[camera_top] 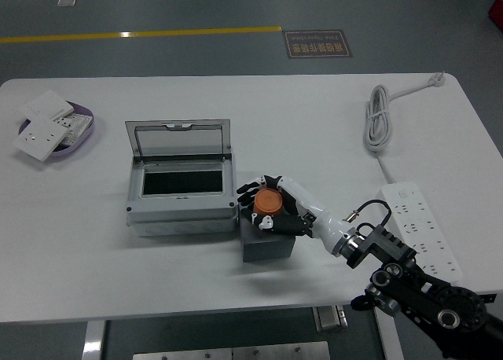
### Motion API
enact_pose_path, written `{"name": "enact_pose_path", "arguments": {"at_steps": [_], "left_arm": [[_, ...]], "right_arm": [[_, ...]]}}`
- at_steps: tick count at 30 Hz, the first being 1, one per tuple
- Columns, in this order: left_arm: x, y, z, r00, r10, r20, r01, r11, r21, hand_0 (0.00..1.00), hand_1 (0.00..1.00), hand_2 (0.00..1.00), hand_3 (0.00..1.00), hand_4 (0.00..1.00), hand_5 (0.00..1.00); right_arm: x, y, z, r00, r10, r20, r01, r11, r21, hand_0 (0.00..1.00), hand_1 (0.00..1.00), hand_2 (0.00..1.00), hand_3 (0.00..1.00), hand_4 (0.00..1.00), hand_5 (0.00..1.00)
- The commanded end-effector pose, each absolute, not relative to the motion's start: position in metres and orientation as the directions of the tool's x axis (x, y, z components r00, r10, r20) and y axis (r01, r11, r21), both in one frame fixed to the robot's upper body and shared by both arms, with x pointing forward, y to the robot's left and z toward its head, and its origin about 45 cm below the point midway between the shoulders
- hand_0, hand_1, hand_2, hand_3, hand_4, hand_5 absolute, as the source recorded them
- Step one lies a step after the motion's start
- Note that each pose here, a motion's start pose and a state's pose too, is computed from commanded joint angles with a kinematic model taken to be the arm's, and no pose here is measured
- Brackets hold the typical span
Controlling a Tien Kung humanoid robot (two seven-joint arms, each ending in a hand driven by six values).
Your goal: Pick up the cylinder from the cube,place it in the box,flap close box
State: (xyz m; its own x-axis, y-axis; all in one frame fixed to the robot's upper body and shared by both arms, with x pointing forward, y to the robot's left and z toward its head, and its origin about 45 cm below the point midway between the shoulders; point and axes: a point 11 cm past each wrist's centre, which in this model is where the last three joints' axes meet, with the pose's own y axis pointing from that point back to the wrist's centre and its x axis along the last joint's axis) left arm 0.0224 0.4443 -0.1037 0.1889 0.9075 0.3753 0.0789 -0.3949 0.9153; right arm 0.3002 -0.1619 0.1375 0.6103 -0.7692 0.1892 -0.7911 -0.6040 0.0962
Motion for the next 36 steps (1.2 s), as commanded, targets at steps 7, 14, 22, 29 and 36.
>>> {"name": "enact_pose_path", "arguments": {"at_steps": [7,14,22,29,36], "left_arm": [[0.024,0.443,-0.104,0.190,0.908,0.374,0.072,-0.393,0.917,0.610,0.601,0.585,0.578,0.614,0.184],[0.025,0.443,-0.104,0.190,0.908,0.374,0.068,-0.392,0.918,0.609,0.601,0.585,0.577,0.613,0.183],[0.024,0.443,-0.104,0.189,0.908,0.375,0.067,-0.393,0.917,0.608,0.600,0.584,0.578,0.611,0.181],[0.023,0.443,-0.104,0.188,0.908,0.376,0.068,-0.394,0.917,0.608,0.600,0.583,0.578,0.610,0.180],[0.021,0.443,-0.105,0.187,0.908,0.375,0.073,-0.394,0.916,0.608,0.600,0.583,0.578,0.611,0.178]], "right_arm": [[0.302,-0.162,0.137,0.594,-0.783,0.186,-0.804,-0.588,0.090,0.614,0.607,0.581,0.619,0.681,0.154],[0.303,-0.163,0.135,0.576,-0.798,0.178,-0.817,-0.570,0.089,0.666,0.597,0.556,0.601,0.380,0.026],[0.303,-0.162,0.133,0.566,-0.804,0.183,-0.824,-0.559,0.089,0.409,0.451,0.452,0.438,0.002,0.002],[0.306,-0.163,0.139,0.553,-0.807,0.207,-0.832,-0.551,0.072,0.359,0.413,0.423,0.340,0.002,0.002],[0.315,-0.161,0.153,0.534,-0.803,0.265,-0.838,-0.543,0.046,0.350,0.399,0.407,0.315,0.002,0.002]]}}
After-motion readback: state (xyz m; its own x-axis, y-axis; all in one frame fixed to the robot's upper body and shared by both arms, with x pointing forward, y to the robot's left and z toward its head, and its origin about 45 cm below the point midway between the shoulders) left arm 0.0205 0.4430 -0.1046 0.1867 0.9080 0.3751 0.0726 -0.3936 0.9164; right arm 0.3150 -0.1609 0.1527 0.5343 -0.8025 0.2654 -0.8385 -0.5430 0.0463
